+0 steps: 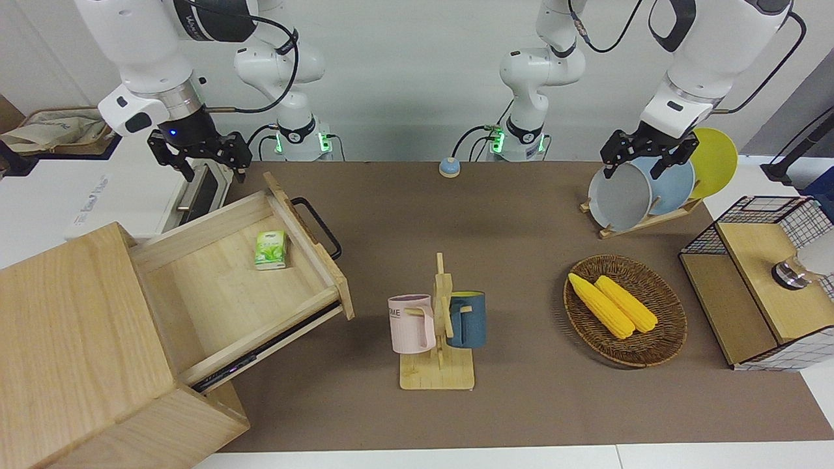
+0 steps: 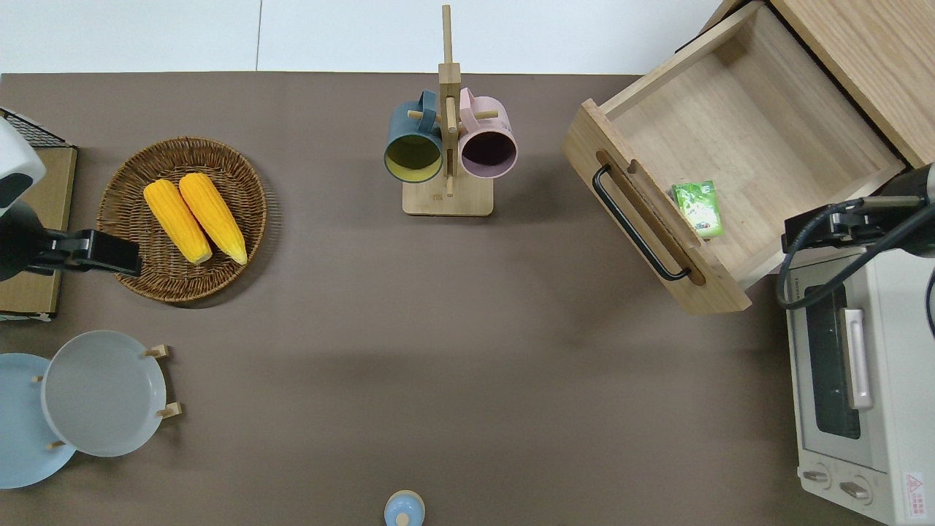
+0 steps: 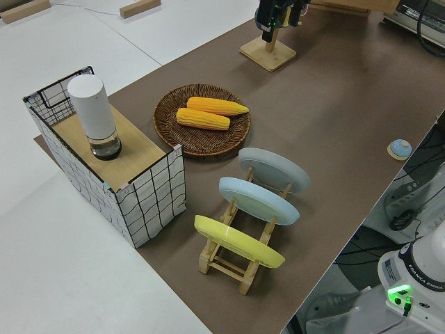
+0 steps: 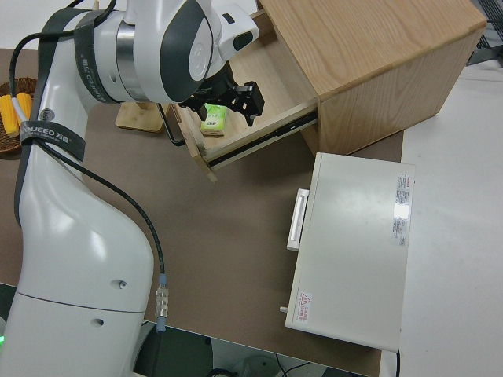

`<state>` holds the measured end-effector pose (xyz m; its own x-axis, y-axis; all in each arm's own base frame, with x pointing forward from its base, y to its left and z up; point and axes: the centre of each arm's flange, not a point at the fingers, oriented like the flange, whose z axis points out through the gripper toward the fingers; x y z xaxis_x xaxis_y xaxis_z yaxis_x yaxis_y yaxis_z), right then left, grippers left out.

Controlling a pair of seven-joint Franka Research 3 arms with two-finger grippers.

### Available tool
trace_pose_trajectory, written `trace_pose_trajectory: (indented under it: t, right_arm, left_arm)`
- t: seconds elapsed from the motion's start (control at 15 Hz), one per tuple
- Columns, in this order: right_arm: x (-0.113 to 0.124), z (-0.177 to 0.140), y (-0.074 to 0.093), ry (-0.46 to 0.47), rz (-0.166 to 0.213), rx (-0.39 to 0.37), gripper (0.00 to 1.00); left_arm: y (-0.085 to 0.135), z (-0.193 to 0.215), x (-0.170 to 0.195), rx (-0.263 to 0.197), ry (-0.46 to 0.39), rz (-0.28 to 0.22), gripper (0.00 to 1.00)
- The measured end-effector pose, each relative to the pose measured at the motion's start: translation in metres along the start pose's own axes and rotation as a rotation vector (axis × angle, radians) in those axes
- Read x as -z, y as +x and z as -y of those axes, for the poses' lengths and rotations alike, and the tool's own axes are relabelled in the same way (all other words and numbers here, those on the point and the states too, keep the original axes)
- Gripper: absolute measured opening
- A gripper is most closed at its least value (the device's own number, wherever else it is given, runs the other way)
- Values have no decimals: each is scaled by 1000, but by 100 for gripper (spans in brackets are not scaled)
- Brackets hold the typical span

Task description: Slide drawer open with right arm

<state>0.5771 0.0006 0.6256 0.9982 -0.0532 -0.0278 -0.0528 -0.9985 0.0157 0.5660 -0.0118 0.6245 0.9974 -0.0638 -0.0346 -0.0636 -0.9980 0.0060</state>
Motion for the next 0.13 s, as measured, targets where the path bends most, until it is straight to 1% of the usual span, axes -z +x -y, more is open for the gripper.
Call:
trace_pose_trajectory:
  t: [0.13]
  right_arm:
    - [-2,3,0,0,3,5,99]
  left_arm:
    - [0,0,0,0,0,0,100]
